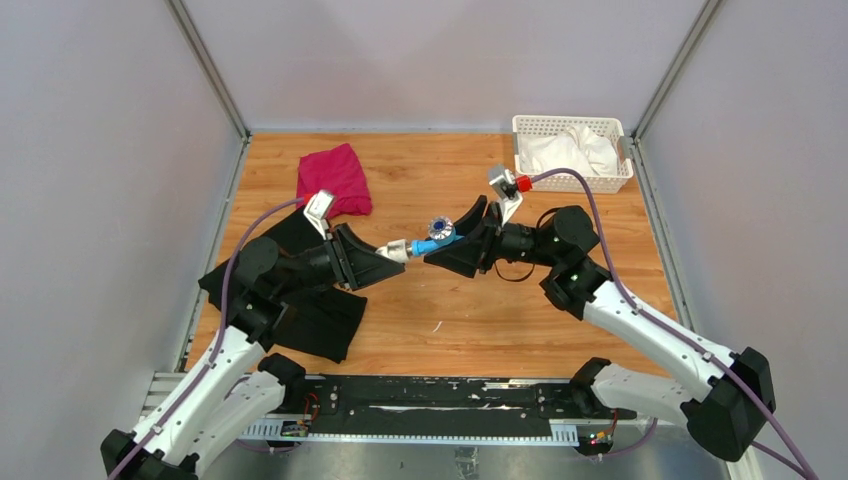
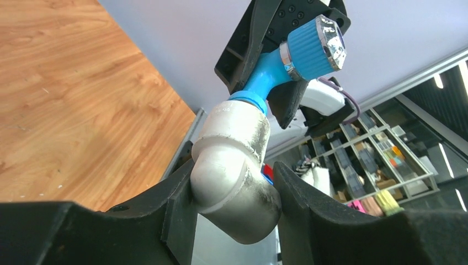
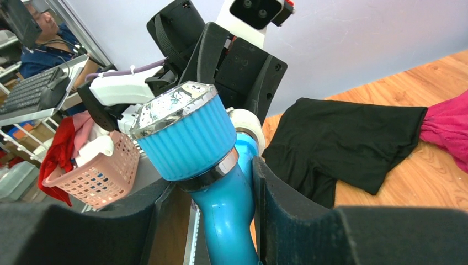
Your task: Install the water faucets
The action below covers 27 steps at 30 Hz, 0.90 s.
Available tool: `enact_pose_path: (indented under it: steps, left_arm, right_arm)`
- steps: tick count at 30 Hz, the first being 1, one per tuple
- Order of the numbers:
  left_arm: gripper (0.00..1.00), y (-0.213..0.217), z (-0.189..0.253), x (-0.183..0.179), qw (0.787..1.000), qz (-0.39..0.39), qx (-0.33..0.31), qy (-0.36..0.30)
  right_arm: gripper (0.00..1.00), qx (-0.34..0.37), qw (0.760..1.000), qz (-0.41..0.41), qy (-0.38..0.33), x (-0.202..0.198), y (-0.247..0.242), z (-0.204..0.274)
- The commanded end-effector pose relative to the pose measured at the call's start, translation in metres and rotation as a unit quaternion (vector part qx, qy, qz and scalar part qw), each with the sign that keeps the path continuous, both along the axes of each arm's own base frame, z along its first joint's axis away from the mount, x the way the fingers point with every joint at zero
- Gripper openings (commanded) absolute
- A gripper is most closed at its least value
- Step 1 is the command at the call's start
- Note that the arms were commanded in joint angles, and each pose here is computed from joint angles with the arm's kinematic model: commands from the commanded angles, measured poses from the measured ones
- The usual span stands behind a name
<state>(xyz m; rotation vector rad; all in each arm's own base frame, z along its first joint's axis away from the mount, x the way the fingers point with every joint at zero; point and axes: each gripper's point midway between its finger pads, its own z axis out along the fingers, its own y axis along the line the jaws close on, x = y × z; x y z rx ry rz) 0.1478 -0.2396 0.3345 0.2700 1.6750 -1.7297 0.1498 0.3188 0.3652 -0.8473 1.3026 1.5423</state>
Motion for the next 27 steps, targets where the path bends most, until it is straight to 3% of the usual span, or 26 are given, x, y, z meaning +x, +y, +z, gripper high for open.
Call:
enact_pose_path:
  steps: [1, 6, 10, 14, 18, 27]
  left_arm:
    - [0.00, 0.017, 0.045, 0.012, 0.979, 0.092, -0.035, -0.178]
    - [0.01, 0.015, 0.043, 0.013, 0.985, 0.083, -0.043, -0.146]
    - [0.41, -0.001, 0.037, 0.005, 0.996, -0.002, -0.033, -0.078]
    - [0.52, -0.010, 0.032, -0.004, 0.997, -0.070, -0.020, -0.030]
    - [0.71, -0.006, 0.040, -0.010, 0.997, -0.060, -0.036, -0.021]
    - [0.74, -0.003, 0.035, -0.017, 0.995, -0.070, -0.051, 0.042]
  right_arm:
    - [0.00, -0.051, 0.984, 0.046, 0.167, -0.017, 0.005, -0.040]
    - [0.00, -0.051, 0.986, 0.043, 0.154, -0.016, 0.004, -0.042]
    - [0.00, -0.048, 0.991, 0.028, 0.122, -0.016, -0.001, -0.040]
    - [0.00, -0.040, 0.996, 0.008, 0.081, -0.016, -0.008, -0.037]
    - [0.00, -0.037, 0.998, 0.002, 0.057, -0.016, -0.010, -0.040]
    - [0.00, -0.014, 1.000, -0.016, -0.004, -0.015, -0.016, -0.038]
